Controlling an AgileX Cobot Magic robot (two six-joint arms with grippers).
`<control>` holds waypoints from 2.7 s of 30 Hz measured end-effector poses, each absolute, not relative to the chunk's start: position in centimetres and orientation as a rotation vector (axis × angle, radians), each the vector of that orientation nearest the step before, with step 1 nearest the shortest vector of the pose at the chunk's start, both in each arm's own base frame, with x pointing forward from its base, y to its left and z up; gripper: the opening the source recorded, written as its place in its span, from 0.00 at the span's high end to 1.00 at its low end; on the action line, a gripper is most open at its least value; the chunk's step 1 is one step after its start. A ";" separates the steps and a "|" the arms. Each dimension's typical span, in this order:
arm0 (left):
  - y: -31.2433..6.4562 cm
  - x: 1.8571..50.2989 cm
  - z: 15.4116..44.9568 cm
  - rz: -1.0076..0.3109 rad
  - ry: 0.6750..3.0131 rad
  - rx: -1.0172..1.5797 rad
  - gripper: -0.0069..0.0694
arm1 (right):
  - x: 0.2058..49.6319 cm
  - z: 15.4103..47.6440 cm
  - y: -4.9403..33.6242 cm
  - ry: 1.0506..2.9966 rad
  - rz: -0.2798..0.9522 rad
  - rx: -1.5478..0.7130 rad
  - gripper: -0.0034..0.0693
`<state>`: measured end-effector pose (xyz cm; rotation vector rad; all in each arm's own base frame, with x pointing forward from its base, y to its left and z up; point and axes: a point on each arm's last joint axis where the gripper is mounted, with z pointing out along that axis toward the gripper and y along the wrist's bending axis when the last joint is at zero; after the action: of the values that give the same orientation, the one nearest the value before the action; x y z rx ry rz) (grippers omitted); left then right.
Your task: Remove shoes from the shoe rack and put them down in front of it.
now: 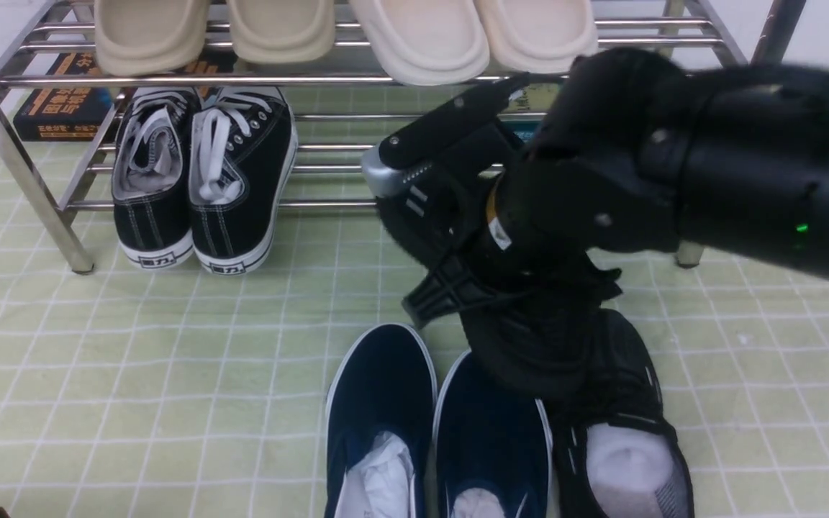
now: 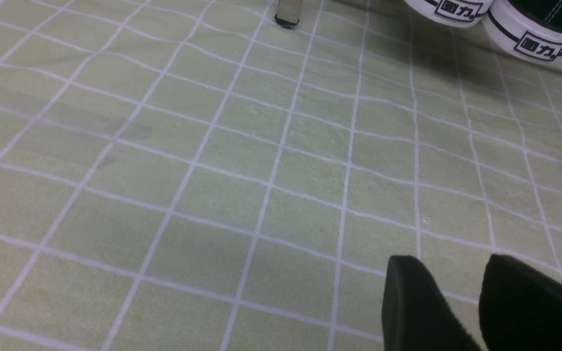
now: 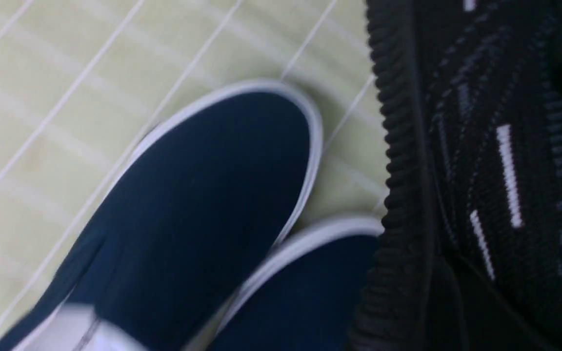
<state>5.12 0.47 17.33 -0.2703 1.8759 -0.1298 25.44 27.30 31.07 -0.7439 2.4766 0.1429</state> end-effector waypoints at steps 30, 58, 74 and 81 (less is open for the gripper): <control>0.5 5.1 17.3 -0.130 1.876 -0.270 0.60 | 16.9 28.8 14.6 2.724 -0.184 -0.128 0.94; 0.5 5.1 17.3 -0.130 1.876 -0.270 0.60 | 18.6 22.0 15.1 2.804 -0.244 -0.114 0.94; 0.5 5.1 17.3 -0.130 1.876 -0.270 0.60 | 19.1 21.5 14.8 2.834 -0.116 -0.003 0.88; 0.5 5.1 17.3 -0.130 1.876 -0.270 0.60 | 19.2 22.1 15.0 2.840 -0.116 -0.013 0.50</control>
<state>5.12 0.47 17.33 -0.2703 1.8759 -0.1298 19.24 15.03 22.07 -0.0128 2.8405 -0.1162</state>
